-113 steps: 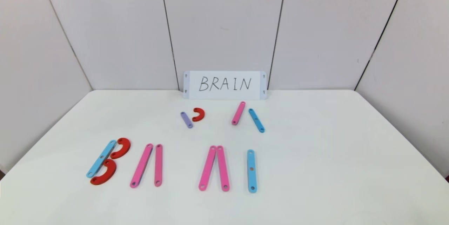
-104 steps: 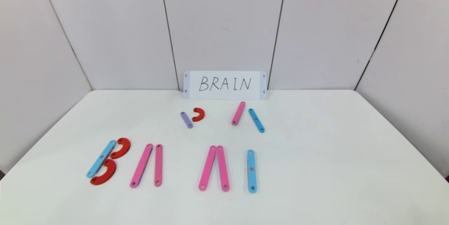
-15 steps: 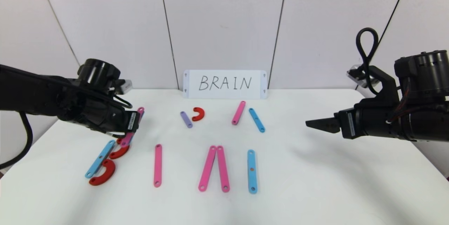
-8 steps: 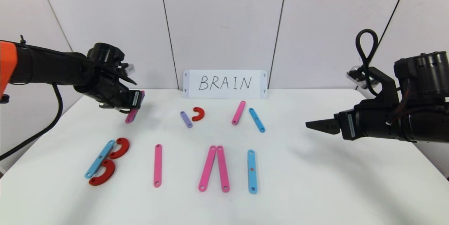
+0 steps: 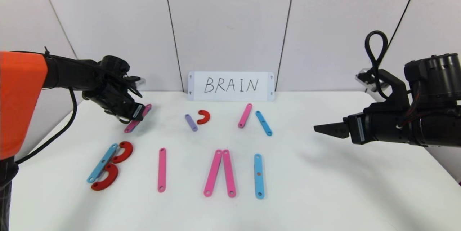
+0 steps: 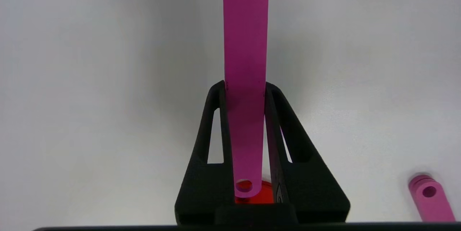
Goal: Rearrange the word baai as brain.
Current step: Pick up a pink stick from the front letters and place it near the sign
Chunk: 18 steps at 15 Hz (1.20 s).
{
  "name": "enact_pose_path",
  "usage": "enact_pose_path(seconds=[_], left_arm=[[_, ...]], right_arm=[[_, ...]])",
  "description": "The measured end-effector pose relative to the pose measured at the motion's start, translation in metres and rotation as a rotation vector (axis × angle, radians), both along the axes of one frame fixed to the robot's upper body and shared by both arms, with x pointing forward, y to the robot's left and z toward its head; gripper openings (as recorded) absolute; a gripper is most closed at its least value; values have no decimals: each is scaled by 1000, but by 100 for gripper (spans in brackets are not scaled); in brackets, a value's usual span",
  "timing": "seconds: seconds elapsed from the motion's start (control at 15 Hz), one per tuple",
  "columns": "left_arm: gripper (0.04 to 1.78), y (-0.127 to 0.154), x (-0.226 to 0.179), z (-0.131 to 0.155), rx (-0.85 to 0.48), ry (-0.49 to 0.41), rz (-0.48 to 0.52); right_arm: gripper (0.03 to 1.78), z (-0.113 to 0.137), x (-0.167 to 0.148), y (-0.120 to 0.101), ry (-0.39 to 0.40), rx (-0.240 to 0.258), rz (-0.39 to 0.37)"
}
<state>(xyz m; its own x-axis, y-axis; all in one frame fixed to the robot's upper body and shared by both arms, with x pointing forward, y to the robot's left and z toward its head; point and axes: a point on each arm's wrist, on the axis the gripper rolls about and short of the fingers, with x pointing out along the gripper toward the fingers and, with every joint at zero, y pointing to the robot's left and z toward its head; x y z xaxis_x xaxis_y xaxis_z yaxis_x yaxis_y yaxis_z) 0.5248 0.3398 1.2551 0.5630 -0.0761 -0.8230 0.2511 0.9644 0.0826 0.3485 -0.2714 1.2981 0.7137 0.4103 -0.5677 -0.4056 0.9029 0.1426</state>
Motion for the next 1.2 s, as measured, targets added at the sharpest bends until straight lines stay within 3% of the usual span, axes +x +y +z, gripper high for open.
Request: enact_pose_path(seconds=[0.33,1.2], left_arm=[[30,3,8,-3,14,-23,-95],[30,6,25,-17,15,-19,-79]], right_arm=[[173,-1,-1,0,4,-1,0],[173,-3,-1,0,9,-4,0]])
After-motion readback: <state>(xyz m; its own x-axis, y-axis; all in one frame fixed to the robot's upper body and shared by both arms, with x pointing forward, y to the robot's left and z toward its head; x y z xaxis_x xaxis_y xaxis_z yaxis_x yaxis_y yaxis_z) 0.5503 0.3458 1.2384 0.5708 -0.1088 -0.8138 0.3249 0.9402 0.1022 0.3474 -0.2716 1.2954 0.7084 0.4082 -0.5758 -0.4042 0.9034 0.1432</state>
